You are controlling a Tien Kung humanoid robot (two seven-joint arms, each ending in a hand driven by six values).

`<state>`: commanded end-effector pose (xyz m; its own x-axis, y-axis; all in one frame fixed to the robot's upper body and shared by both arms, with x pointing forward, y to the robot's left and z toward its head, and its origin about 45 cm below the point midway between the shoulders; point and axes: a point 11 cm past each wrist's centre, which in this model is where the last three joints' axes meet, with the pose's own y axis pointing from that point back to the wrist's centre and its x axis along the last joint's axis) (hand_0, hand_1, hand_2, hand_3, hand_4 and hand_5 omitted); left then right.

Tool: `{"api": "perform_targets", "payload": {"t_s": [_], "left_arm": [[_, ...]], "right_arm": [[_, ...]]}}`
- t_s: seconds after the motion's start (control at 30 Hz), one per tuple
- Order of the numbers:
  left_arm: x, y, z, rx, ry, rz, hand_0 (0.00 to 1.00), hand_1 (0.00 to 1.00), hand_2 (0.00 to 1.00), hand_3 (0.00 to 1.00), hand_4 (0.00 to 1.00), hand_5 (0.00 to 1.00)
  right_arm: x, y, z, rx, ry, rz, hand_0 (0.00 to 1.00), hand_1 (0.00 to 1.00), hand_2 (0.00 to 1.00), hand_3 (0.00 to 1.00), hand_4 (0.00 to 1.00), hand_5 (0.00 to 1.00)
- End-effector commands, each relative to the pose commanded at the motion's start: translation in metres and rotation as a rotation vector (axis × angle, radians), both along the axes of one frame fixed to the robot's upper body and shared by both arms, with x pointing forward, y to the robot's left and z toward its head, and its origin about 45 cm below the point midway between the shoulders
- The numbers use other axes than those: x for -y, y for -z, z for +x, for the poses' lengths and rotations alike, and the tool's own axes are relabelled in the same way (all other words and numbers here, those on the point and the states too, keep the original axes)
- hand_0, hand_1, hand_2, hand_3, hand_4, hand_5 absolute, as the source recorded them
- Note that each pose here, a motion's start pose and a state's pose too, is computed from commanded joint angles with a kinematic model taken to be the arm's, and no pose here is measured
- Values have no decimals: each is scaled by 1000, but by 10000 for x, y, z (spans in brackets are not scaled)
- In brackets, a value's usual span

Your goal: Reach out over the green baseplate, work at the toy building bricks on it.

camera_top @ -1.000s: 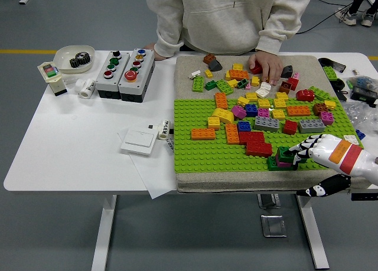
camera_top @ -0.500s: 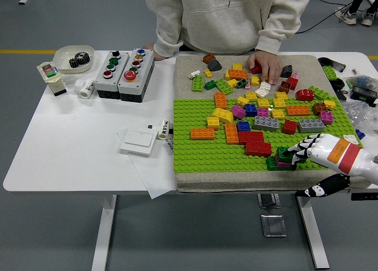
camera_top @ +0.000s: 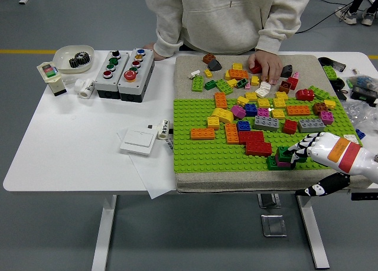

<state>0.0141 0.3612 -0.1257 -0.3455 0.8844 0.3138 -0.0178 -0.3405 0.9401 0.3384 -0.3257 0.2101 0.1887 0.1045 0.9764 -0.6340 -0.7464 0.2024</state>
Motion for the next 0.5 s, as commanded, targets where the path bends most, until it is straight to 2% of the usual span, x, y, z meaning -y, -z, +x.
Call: {"api": "perform_targets", "payload": {"t_s": [0.5], "left_arm": [[-5, 0, -17, -6, 2, 1, 629, 733, 717, 560, 600, 610]], "right_arm": [[-38, -25, -16, 2, -8, 15, 671, 640, 656, 537, 948, 715]]}}
